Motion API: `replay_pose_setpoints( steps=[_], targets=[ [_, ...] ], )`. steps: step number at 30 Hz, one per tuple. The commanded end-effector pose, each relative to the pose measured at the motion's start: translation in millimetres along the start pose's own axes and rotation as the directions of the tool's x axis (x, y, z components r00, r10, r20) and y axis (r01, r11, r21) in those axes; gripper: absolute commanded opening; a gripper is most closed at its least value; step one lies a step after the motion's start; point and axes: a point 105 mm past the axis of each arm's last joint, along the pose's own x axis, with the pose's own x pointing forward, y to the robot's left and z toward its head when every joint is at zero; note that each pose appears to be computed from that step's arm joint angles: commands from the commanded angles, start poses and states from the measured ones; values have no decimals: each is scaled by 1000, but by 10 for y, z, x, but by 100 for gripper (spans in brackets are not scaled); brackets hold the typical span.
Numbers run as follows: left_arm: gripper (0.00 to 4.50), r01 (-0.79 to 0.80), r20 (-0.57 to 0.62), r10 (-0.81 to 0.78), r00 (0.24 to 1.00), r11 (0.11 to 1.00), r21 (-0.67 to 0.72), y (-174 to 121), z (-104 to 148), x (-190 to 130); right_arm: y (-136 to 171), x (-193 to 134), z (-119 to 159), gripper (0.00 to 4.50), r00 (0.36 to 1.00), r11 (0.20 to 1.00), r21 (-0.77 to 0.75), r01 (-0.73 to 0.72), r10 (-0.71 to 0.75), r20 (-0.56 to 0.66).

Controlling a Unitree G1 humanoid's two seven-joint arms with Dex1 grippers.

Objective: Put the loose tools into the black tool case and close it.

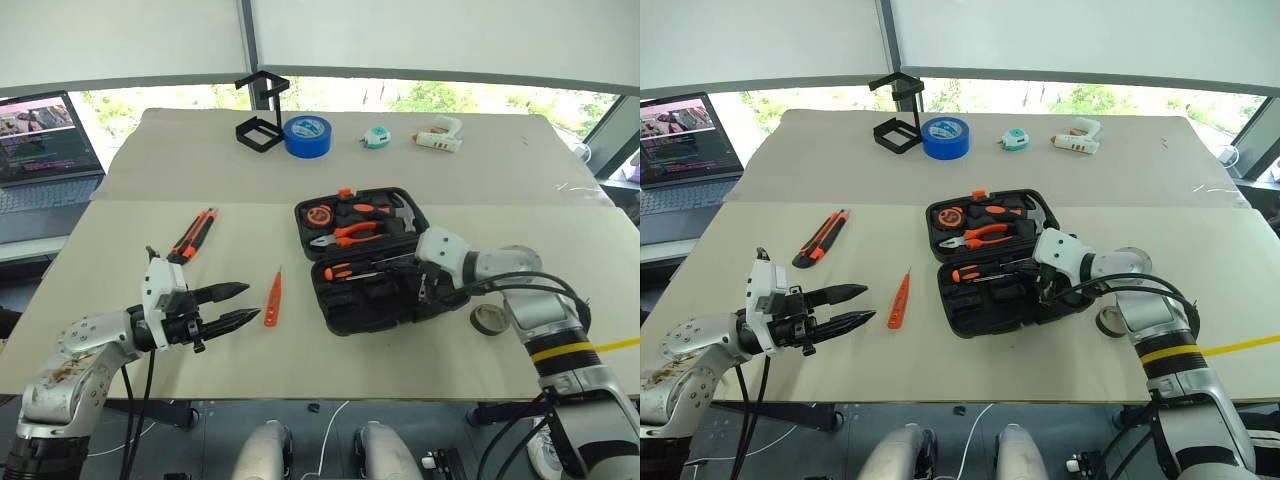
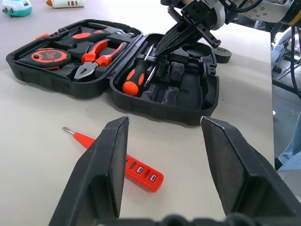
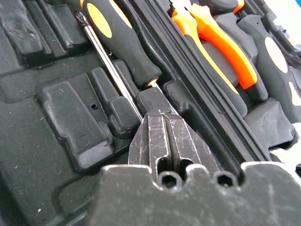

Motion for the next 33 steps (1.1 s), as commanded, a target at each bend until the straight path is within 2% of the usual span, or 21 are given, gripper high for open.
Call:
replay_pose_setpoints(
  steps=[1, 5, 7, 10, 12, 17, 18, 21, 23, 25, 28, 30, 33],
  targets=[
    [260, 7, 18, -7, 1000, 1000, 21, -16, 43, 1, 118, 56, -176, 8, 998, 998, 48, -35, 37, -53],
    [260, -12, 23, 12, 1000, 1000, 22, 5, 41, -22, 75, -53, 169, 8, 988, 998, 56, -30, 22, 151],
    [260, -32, 25, 32, 999, 999, 14, 24, 36, -63, -51, -213, 315, 8, 967, 997, 67, 38, -53, 248],
    [260, -81, 21, 81, 996, 997, 4, 67, 7, -175, -81, -508, 465, 80, 928, 997, 72, 32, -56, 367],
    [260, -132, 4, 132, 991, 991, 1, 106, -51, -305, -76, -712, 453, 143, 919, 996, 85, 29, -60, 390],
    [260, -420, -89, 416, 905, 907, -30, 263, -313, -1065, 218, -1291, 232, 299, 913, 996, 87, -21, -16, 408],
    [260, -462, -110, 456, 883, 886, -31, 263, -358, -1189, 252, -1347, 228, 345, 907, 996, 91, -12, -28, 420],
    [331, -585, -169, 571, 803, 810, -45, 235, -468, -1527, 331, -1478, 139, 448, 913, 997, 77, 28, -57, 405],
    [403, -601, -188, 583, 790, 797, -52, 185, -490, -1616, 355, -1541, 106, 450, 909, 995, 93, 39, -74, 411],
    [440, -618, -204, 598, 775, 785, -44, 184, -483, -1625, 421, -1553, 63, 450, 914, 996, 87, 23, -56, 401],
    [440, -585, -218, 561, 798, 809, -58, 202, -395, -1419, 407, -1539, 112, 450, 905, 997, 76, 30, -59, 421],
    [440, -524, -205, 499, 842, 847, -91, 196, -258, -1141, 365, -1525, 194, 450, 895, 998, 49, 35, -53, 444],
    [440, -461, -262, 414, 872, 874, -152, 160, -146, -675, 334, -1511, 305, 450, 887, 1000, 22, 3, -13, 462]
  ],
)
